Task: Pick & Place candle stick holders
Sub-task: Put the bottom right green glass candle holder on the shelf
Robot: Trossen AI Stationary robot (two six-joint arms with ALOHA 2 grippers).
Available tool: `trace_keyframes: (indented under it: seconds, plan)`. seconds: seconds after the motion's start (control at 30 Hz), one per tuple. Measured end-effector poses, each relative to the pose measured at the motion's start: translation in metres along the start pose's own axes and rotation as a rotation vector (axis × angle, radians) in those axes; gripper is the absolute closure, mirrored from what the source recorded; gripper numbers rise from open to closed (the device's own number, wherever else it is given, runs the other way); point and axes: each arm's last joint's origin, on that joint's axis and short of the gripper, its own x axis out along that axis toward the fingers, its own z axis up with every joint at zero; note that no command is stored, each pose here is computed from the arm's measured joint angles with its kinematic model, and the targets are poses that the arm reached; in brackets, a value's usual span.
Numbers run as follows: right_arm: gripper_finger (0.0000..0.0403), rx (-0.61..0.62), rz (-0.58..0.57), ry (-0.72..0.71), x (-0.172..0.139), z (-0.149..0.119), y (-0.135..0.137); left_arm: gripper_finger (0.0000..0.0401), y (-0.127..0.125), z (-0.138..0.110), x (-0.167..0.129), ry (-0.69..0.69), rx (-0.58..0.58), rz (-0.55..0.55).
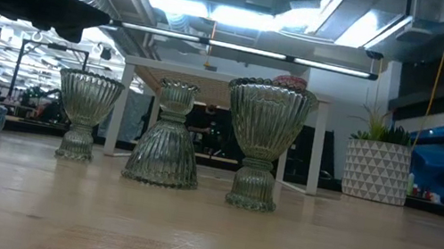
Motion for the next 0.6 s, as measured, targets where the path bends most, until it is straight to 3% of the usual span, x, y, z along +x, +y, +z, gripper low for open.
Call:
trace_keyframes:
  seconds: [0.27, 0.6]
  plan:
    - [0.0054, -0.010, 0.084, -0.227, -0.003, 0.022, 0.007, 0.0399, 0.000, 0.000, 0.000, 0.000, 0.000, 0.000]
    - [0.0054, 0.037, 0.028, -0.244, 0.010, 0.029, -0.007, 0.0399, 0.000, 0.000, 0.000, 0.000, 0.000, 0.000]
